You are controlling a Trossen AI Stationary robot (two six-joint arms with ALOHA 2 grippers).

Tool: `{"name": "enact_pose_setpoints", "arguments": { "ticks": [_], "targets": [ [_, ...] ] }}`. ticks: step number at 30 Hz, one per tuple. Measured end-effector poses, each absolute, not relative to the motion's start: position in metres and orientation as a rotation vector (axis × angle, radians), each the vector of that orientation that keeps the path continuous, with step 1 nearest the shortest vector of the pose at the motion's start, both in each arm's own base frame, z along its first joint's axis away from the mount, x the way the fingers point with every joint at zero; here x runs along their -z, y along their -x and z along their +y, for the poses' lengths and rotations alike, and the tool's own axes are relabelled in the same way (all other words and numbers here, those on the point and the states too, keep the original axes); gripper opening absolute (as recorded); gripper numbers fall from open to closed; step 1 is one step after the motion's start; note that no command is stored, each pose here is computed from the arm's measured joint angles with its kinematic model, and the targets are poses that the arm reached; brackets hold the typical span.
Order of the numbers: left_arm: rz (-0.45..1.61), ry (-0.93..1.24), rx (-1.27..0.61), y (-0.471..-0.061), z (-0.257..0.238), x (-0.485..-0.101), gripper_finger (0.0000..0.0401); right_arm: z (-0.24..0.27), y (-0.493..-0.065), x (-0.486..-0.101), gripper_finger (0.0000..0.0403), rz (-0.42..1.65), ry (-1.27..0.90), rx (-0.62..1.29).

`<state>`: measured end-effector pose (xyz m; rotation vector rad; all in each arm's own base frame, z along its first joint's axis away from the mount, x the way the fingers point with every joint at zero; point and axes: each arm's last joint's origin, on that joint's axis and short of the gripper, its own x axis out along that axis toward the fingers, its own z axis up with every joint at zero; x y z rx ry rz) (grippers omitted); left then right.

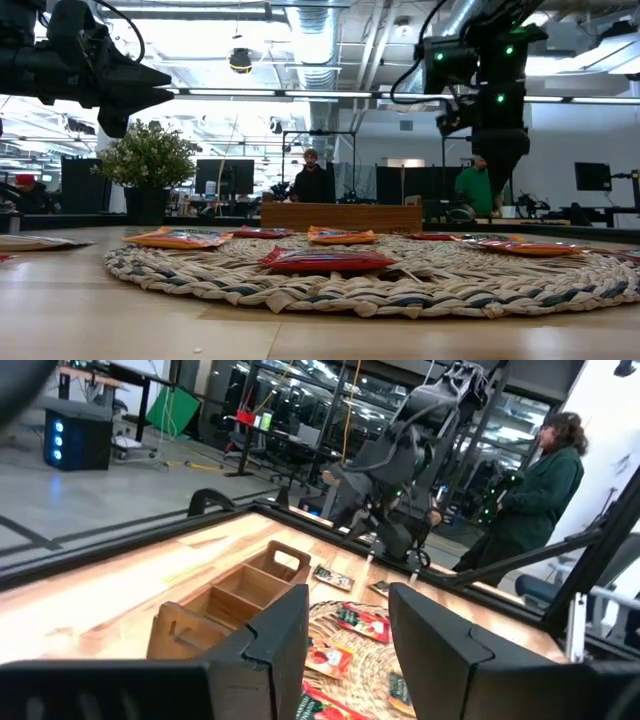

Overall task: Pick & Place Tea
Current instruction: Put the brown tea bag into the right section of the wooden organizer

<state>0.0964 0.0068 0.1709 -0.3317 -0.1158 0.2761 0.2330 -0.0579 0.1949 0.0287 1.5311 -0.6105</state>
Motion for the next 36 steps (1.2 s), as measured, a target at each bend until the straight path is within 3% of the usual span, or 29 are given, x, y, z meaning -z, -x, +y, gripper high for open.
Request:
{"name": "enact_pose_setpoints", "arguments": {
  "ticks": [9,13,23,36],
  "targets": [
    [-0.117,0.343,-0.276,-0.096,0.007,-0.171,0.0133,-0.067,-0.24,-0.177,0.0248,1.638,0.105,0.507],
    [-0.117,0.343,-0.276,-0.096,0.007,-0.171,0.0133,-0.069,-0.244,-0.173,0.0278,1.639,0.165,0.442],
    [-0.124,0.37,-0.273,-0.096,0.007,-0.171,0.0133,-0.073,-0.248,-0.172,0.0286,1.607,0.194,0.269],
    [-0.124,0.365,-0.273,-0.096,0.007,-0.171,0.0133,-0.109,-0.235,-0.171,0.0286,1.554,-0.131,0.178]
  ]
}}
